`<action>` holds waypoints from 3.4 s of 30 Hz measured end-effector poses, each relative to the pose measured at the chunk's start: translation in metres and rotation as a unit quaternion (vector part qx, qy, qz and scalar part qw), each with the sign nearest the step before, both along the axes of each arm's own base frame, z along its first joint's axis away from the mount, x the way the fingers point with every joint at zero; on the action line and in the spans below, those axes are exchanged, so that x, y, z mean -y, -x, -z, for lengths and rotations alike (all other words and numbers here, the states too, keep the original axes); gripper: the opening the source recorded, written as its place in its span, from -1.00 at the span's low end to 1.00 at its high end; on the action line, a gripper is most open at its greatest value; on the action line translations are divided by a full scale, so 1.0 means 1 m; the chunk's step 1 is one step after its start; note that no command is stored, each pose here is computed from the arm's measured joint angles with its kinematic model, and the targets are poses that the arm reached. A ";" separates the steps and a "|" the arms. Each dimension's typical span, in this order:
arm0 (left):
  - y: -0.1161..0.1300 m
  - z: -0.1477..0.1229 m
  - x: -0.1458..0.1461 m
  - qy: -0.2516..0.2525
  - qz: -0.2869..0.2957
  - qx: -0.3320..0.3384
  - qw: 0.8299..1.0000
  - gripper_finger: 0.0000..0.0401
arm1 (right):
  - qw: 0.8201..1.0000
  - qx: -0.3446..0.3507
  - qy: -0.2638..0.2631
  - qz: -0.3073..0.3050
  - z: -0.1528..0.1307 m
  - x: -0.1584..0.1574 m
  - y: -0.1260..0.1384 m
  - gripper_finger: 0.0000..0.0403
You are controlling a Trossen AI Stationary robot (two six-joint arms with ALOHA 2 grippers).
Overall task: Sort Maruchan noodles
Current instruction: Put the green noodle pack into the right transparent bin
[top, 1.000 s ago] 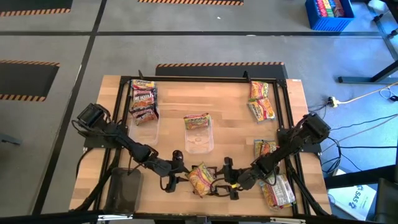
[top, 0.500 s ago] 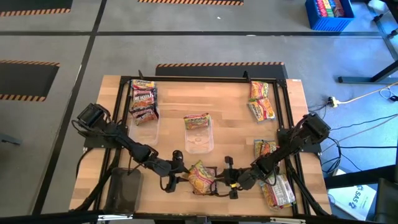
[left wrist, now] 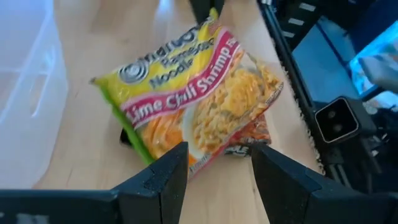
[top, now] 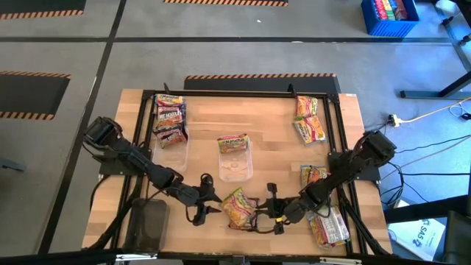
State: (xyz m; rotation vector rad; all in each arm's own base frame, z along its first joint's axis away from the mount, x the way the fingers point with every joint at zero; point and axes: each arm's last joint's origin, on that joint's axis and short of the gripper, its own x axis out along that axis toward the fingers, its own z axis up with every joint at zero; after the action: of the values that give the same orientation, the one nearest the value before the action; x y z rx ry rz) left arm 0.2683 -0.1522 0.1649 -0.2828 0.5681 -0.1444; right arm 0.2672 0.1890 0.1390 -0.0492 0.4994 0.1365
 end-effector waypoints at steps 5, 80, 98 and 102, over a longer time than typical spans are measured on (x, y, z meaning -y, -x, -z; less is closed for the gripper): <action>0.001 0.000 -0.001 0.003 -0.017 -0.006 1.000 -0.15 | 1.000 0.005 0.010 -0.027 -0.004 0.000 0.000 -1.00; -0.007 0.062 0.018 -0.099 -0.024 -0.009 0.995 0.15 | 0.841 -0.131 -0.494 0.179 0.013 0.076 -0.051 0.66; -0.017 0.055 0.009 -0.097 -0.038 0.030 0.994 0.15 | 0.840 -0.144 -0.502 0.150 0.016 0.065 -0.077 0.47; -0.017 0.055 0.010 -0.096 -0.038 0.032 0.994 0.15 | 0.842 -0.144 -0.498 0.150 0.017 0.065 -0.077 0.21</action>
State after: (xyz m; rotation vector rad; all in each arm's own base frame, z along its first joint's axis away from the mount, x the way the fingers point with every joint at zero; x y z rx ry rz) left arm 0.2856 -0.1617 0.1101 -0.1125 0.5022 -0.0253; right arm 0.3438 0.1243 0.1223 1.0881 0.6800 0.0831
